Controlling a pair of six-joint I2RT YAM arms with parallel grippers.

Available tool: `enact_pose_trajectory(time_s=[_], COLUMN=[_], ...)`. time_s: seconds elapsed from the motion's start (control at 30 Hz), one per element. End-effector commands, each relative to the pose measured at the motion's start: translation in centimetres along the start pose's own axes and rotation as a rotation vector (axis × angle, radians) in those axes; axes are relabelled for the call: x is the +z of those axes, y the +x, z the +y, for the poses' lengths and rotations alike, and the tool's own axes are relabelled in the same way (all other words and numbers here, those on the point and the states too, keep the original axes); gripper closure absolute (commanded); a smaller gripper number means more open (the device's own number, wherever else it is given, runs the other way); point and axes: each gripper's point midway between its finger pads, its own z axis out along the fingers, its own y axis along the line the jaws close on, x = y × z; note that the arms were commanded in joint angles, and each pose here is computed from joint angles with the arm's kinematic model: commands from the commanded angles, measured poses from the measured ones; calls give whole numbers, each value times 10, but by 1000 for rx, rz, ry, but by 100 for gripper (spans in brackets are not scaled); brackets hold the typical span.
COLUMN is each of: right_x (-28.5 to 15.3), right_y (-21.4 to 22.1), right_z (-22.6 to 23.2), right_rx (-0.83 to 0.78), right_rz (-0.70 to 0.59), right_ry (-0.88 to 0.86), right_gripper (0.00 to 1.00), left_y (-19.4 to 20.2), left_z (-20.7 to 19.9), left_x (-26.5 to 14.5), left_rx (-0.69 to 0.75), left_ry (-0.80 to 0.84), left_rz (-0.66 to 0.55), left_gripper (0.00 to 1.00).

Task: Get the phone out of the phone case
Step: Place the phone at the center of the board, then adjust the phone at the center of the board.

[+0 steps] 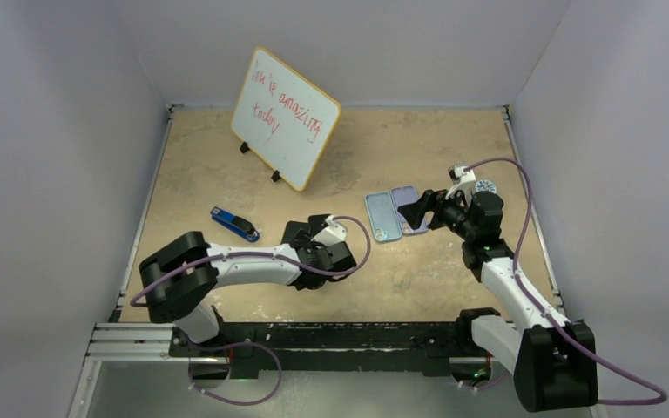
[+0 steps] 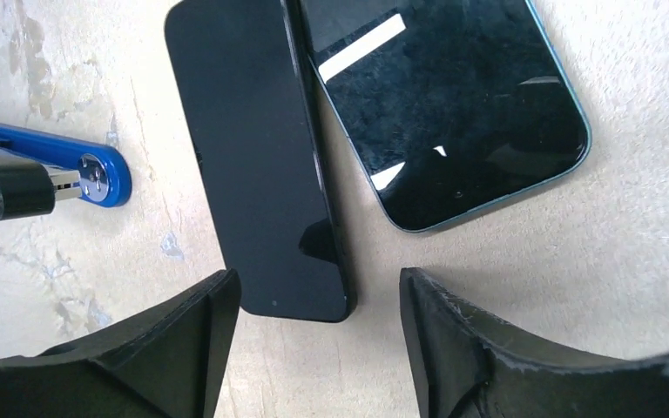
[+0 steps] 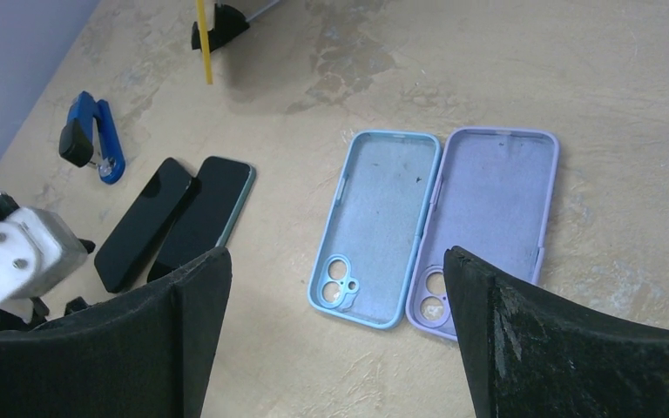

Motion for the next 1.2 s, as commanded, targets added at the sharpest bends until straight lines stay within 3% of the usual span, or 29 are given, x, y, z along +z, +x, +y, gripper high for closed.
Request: enact_pose_trajectory(time_s=[0.0,0.47,1.17], right_x=[-3,-4,-2], right_y=[-12,-10,-6], right_z=[13,21,28], right_rx=[-18,-13,-27], right_rz=[-49,-56,-36], right_ry=[-51,-86,-107], right_gripper=[8,8,8], left_y=[-23,-43,-51], left_z=[-1,31,39], left_x=[-11,22,56], left_rx=[-164,-449,-530], left_ry=[138,268,268], left_rz=[-59,-93,-35], left_gripper=[30,20,19])
